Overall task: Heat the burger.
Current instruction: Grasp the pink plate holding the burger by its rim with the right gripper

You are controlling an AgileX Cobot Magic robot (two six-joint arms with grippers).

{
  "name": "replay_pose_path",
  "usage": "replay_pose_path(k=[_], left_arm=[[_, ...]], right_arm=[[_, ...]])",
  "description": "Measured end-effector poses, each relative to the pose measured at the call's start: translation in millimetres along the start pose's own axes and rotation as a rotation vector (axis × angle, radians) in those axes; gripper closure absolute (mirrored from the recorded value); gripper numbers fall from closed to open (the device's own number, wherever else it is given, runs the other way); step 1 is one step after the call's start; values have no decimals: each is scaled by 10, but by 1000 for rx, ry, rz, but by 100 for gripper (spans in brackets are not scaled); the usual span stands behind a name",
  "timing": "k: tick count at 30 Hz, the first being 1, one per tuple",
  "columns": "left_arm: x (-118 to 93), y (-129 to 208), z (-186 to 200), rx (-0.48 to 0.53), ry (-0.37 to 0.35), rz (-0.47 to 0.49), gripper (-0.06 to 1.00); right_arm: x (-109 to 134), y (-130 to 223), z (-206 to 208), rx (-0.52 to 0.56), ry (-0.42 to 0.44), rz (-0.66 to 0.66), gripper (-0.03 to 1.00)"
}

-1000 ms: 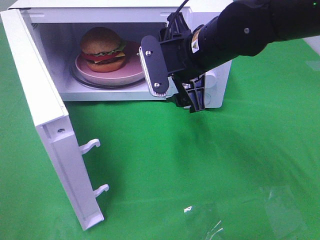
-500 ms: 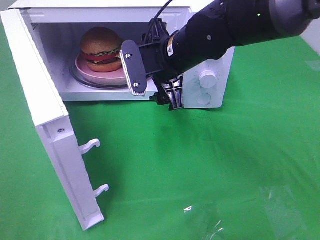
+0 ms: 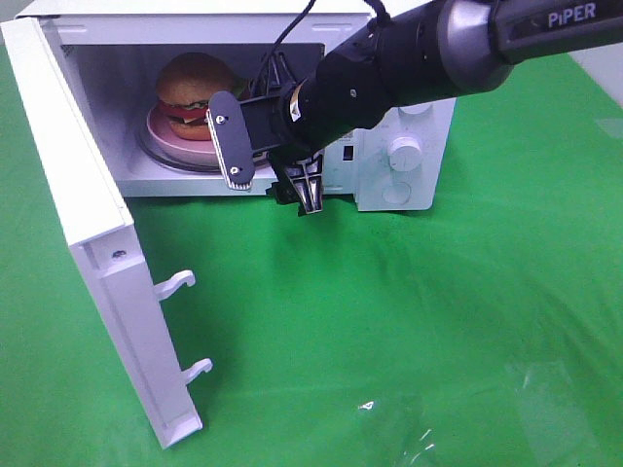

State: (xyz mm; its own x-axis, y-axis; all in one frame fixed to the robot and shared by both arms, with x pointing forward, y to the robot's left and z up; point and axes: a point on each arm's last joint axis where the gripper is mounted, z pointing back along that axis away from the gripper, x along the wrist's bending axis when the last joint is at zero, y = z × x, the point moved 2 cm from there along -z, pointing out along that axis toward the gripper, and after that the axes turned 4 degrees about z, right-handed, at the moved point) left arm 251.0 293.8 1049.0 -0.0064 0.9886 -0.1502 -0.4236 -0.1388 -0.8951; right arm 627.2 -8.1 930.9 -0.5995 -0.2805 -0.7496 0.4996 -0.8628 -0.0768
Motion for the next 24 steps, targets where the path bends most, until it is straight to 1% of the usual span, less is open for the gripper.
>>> replay_pose_path(k=[4,9,13,20,24], left_arm=[[0,0,0,0,0,0,-3],[0,0,0,0,0,0,-3],[0,0,0,0,0,0,-3],[0,0,0,0,0,0,-3],[0,0,0,0,0,0,-3]], right_arm=[[-9,-9,-153,-1,3,0,15],[-31,-15,-219,-2,10,0,15],[-59,-22,-388,2,13,-1,17],[-115,-31,-505,5,23,-6,17],[-157,-41,-602,3,27,-34,19]])
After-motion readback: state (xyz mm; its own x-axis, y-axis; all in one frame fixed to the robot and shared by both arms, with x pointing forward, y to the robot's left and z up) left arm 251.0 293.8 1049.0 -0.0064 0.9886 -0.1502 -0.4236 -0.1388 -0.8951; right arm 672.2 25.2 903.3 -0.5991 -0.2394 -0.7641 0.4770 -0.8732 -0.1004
